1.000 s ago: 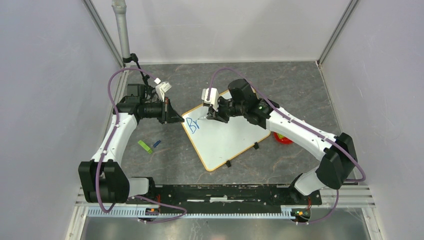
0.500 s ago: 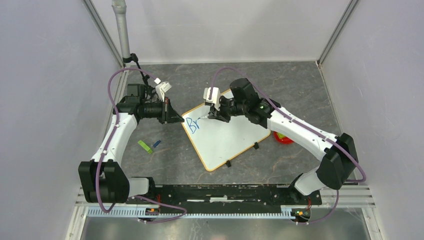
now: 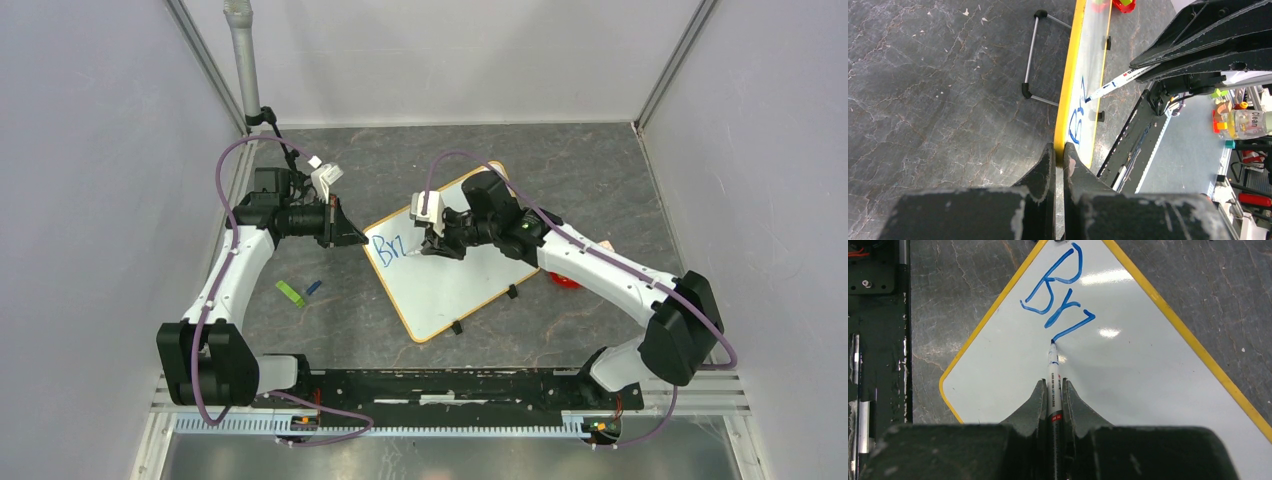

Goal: Write a sentence on the whiteboard

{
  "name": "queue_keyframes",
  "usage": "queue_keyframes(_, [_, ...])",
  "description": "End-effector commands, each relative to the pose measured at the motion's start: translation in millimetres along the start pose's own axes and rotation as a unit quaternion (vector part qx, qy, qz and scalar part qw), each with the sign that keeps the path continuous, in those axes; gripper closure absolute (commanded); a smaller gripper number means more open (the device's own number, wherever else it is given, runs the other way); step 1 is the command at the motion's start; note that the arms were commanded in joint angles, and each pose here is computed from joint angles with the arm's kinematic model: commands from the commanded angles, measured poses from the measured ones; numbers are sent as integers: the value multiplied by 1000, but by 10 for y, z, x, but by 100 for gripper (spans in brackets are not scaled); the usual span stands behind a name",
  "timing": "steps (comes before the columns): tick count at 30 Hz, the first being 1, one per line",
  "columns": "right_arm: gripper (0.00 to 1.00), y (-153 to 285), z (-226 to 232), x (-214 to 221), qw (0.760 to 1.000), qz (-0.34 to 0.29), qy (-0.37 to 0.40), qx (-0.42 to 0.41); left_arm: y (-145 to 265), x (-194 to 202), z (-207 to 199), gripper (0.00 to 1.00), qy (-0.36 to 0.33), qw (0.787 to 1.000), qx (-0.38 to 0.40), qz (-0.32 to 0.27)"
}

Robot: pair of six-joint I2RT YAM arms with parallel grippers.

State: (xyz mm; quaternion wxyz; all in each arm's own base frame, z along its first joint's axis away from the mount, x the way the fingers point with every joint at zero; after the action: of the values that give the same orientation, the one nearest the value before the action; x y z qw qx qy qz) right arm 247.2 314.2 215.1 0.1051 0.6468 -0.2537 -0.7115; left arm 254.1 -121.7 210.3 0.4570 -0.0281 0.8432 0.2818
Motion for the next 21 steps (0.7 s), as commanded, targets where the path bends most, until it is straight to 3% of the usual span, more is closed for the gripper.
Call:
queue_keyframes(1, [100, 68, -107, -82, 999, -1, 18, 34, -2, -38, -5, 98, -18, 1000, 0, -8])
queue_keyframes(21, [100, 104, -201, -629, 997, -54, 31, 38, 3, -51, -16, 98, -19, 1000, 1, -10])
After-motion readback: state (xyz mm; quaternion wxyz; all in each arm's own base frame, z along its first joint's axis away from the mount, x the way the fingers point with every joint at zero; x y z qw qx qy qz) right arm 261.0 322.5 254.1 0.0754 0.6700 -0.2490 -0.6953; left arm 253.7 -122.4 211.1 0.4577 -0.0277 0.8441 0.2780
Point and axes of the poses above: each gripper's point midway between its finger pads, its own y axis back along the fingers, its own z axis along the line the jaws close on, x = y × z, the point moved 3 cm from there along y, back along the fingers, and after that the axes turned 12 degrees about -y, right-handed, at the moved point
